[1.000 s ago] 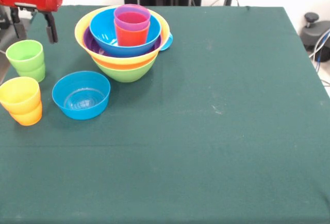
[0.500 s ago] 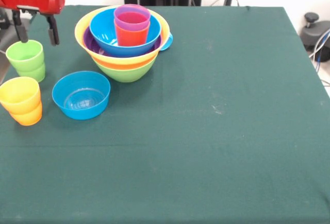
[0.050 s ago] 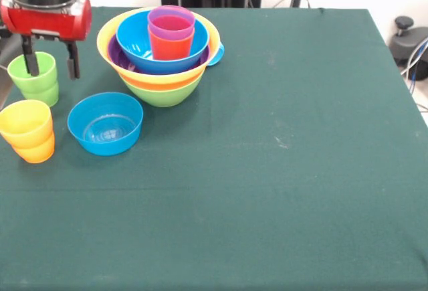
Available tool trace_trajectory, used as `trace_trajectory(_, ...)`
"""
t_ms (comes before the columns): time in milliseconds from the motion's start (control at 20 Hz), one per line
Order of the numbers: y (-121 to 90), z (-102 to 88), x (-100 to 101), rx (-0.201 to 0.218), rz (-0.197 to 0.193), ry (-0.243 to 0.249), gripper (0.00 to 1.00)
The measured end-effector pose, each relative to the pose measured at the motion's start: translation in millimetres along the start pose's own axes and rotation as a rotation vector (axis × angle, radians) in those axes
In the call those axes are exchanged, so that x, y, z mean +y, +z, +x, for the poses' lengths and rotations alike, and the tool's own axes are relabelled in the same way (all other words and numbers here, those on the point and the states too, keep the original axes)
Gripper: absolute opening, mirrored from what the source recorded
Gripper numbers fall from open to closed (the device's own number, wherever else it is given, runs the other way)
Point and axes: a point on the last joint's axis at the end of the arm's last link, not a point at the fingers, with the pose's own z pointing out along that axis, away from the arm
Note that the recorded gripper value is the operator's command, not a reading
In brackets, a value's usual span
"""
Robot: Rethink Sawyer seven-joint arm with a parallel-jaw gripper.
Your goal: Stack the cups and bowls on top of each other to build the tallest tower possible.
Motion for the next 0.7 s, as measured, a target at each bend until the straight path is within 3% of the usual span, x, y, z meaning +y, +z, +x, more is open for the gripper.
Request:
trace_trajectory(250, 18, 9.5, 8, 0.006, -0.002, -0.027, 1.0)
trace_trajectory(700, 31, 29.7, 25, 0.042, -0.027, -0.051, 1.0)
